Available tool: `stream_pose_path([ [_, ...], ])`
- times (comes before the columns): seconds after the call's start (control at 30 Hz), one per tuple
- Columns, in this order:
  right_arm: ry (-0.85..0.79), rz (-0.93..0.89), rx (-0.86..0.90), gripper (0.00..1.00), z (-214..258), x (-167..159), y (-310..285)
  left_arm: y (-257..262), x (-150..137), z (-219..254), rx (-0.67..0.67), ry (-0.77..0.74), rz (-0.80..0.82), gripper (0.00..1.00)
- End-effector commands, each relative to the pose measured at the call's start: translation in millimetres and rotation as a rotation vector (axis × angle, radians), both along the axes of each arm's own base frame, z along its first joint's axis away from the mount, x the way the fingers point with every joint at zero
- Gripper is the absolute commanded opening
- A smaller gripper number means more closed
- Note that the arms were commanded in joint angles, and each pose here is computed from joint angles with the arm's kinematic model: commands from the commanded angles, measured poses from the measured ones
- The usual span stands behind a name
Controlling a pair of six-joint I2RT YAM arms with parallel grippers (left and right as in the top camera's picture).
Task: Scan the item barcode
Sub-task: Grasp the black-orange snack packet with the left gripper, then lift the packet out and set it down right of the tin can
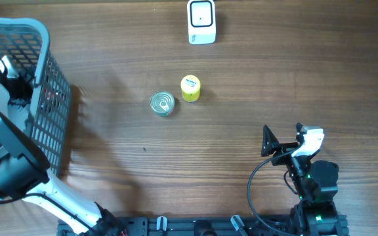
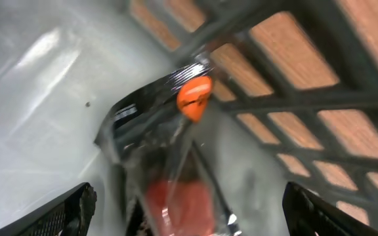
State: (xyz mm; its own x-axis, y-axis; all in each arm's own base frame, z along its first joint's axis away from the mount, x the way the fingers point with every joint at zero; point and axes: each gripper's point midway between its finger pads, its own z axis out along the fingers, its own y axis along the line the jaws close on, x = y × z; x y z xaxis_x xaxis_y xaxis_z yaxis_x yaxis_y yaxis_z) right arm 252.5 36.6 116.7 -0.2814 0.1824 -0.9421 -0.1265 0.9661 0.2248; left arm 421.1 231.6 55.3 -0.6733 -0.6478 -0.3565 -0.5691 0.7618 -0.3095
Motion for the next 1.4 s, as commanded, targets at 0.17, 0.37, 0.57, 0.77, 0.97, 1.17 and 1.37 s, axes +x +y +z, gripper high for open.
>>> stream_pose_path([
  [0.17, 0.0, -0.023, 0.003, 1.0, 0.0, 0.6, -3.9, -16.3, 2.5, -48.1, -0.018, 0.11, 0.045, 0.77],
  [0.37, 0.001, -0.023, 0.003, 1.0, -0.2, 0.6, -3.9, -11.5, 1.6, -47.6, -0.03, 0.109, 0.106, 0.58],
  [0.57, 0.001, -0.023, 0.003, 1.0, -0.5, 0.5, -4.0, -10.4, 3.5, -39.7, -0.034, 0.093, 0.132, 0.29],
  [0.77, 0.001, -0.024, 0.003, 1.0, -0.3, 0.6, -4.2, -4.9, 12.8, 1.8, 0.003, 0.006, 0.147, 0.13],
  [0.97, 0.001, -0.026, 0.002, 1.0, -0.3, 0.6, -4.6, -4.1, 14.0, 45.2, 0.042, -0.071, 0.147, 0.04],
  [1.17, 0.001, -0.026, 0.002, 1.0, -0.3, 0.6, -4.5, -6.5, 10.1, 75.1, 0.063, -0.114, 0.148, 0.04],
  [1.37, 0.001, -0.026, 0.002, 1.0, -0.3, 0.6, -4.5, -9.7, 4.9, 129.6, 0.104, -0.218, 0.165, 0.04],
])
